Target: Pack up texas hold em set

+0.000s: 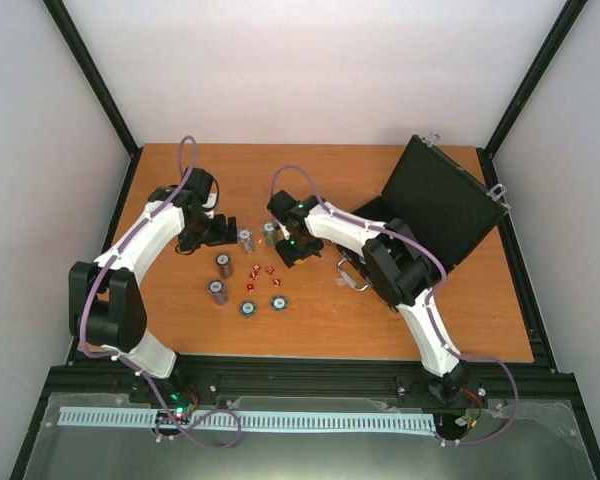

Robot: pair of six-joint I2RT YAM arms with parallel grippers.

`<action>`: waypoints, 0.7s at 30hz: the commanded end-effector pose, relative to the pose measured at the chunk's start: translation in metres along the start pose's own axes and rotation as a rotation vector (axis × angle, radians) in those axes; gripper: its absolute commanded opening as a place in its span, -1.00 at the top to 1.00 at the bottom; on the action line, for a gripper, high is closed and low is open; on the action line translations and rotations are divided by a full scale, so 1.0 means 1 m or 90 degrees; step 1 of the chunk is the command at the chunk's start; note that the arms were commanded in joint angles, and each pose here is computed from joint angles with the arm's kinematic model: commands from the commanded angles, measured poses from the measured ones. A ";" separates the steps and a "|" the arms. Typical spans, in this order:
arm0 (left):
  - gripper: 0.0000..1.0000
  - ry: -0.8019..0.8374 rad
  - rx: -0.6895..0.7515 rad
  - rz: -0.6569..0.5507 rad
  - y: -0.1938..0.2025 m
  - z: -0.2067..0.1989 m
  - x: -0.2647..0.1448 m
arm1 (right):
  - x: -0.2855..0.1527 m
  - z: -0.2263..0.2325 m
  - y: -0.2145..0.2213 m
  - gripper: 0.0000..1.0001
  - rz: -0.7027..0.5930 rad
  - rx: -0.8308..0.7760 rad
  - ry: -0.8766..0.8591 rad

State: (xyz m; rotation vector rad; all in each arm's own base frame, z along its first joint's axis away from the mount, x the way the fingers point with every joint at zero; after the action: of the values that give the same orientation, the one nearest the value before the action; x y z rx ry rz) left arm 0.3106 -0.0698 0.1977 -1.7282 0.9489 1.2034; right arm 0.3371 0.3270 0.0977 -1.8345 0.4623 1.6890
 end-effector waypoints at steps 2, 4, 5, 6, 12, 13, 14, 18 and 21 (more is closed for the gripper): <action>-0.99 0.009 0.009 -0.009 -0.003 -0.004 -0.002 | 0.014 0.004 0.004 -0.23 0.032 0.004 0.025; -1.00 0.009 0.010 -0.009 -0.003 -0.004 -0.002 | 0.015 0.002 0.004 -0.08 0.036 0.008 0.037; -0.99 0.009 0.009 -0.009 -0.002 -0.004 -0.002 | 0.015 0.001 0.005 -0.03 0.039 0.009 0.043; -1.00 0.009 0.009 -0.010 -0.002 -0.004 -0.002 | 0.016 0.001 0.006 -0.01 0.043 0.010 0.046; -0.99 0.007 0.011 -0.011 -0.001 -0.003 -0.003 | 0.016 -0.001 0.008 0.10 0.050 0.015 0.058; -0.99 0.007 0.011 -0.011 -0.001 -0.003 -0.003 | 0.013 -0.002 0.007 0.10 0.046 0.014 0.060; -0.99 0.008 0.012 -0.011 -0.001 -0.003 -0.003 | 0.010 -0.002 0.006 0.10 0.042 0.014 0.063; -0.99 0.010 0.012 -0.013 -0.002 -0.003 -0.004 | -0.012 -0.004 0.001 0.08 0.018 0.013 0.074; -0.99 0.011 0.012 -0.011 -0.001 -0.003 -0.003 | -0.029 -0.005 -0.001 0.08 0.000 0.012 0.078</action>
State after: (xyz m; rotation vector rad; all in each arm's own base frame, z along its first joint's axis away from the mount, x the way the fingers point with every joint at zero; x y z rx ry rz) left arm 0.3105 -0.0699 0.1975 -1.7278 0.9496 1.2035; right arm 0.3370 0.3249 0.0986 -1.8925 0.5331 1.6286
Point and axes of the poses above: each gripper's point midway between its finger pads, its own x axis out along the fingers, its own z axis along the line the jaws close on, y = z × x, the point moved 8 cm from there along -x, back along the fingers, and after that the axes turned 15 degrees about -x, right-handed, at the moved point
